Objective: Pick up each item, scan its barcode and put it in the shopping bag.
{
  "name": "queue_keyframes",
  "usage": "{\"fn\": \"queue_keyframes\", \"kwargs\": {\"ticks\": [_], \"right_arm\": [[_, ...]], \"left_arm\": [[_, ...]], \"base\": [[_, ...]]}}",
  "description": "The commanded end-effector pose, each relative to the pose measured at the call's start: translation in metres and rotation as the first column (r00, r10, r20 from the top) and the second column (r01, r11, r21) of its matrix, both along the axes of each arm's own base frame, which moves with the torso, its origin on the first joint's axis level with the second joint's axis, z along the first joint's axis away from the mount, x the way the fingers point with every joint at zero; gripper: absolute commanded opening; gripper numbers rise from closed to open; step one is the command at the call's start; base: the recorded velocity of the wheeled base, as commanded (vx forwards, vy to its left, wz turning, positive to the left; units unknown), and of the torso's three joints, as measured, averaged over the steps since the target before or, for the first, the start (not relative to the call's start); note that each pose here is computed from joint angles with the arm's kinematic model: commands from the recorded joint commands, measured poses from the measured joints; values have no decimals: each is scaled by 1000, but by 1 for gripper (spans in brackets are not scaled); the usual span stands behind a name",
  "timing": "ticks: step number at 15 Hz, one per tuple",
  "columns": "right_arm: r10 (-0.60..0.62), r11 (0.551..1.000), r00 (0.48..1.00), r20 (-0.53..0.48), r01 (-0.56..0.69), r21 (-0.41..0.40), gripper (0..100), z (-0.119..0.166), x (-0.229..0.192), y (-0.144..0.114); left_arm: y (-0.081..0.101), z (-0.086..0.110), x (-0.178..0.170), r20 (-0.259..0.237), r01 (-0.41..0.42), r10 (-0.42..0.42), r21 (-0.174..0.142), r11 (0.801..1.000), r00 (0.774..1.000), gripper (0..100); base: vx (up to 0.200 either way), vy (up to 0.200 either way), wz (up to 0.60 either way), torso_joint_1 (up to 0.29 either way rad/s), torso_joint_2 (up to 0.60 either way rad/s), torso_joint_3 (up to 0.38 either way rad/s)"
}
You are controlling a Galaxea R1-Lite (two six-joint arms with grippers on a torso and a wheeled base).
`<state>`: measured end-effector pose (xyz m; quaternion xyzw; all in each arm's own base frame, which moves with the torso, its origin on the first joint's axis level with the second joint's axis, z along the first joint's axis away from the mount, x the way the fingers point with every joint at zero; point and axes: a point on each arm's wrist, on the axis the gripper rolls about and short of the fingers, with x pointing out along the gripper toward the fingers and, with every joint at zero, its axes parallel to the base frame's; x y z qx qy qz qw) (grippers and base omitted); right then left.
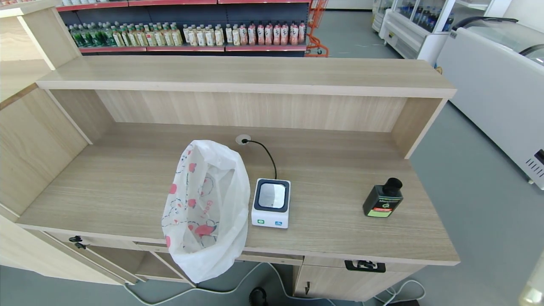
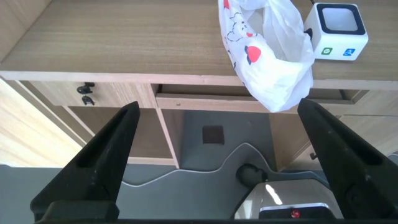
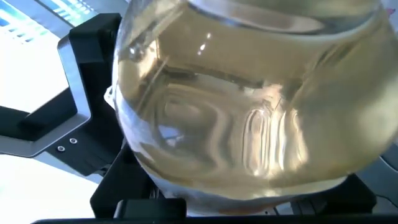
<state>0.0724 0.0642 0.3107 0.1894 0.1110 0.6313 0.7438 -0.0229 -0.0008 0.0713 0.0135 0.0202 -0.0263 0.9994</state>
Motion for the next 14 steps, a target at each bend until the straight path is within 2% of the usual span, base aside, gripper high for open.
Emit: {"fn": "queue_keyframes", "kwargs": {"ticks": [1,7,9,10,11,12,13,14], "right_arm": [[-1,1000,1000,-6,1,-4,0,-2,1,1],[-21,1000,1000,5,21,-8,0,-1,5,1],[-75,996,992,103,79,-38,0,-4,10,-1],[-137,985,973,186,154,-79,0,-11,15,-4],[-211,962,946,247,246,-121,0,-19,18,-5],[-344,878,862,373,436,-199,0,-36,26,-7],[-377,813,809,450,522,-257,0,-50,33,-6],[-384,769,759,525,578,-274,0,-59,36,-8]], "left_arm": [[0,0,0,-2,0,0,0,1000,1000,100],[0,0,0,-2,0,0,0,1000,1000,100],[0,0,0,-2,0,0,0,1000,1000,100],[0,0,0,0,0,0,0,1000,1000,100],[0,0,0,0,0,0,0,1000,1000,100],[0,0,0,-2,0,0,0,1000,1000,100],[0,0,0,-2,0,0,0,1000,1000,100],[0,0,0,0,0,0,0,1000,1000,100]], "base": [[0,0,0,0,0,0],[0,0,0,0,0,0],[0,0,0,0,0,0],[0,0,0,0,0,0],[0,0,0,0,0,0],[0,0,0,0,0,0],[0,0,0,0,0,0],[0,0,0,0,0,0]]}}
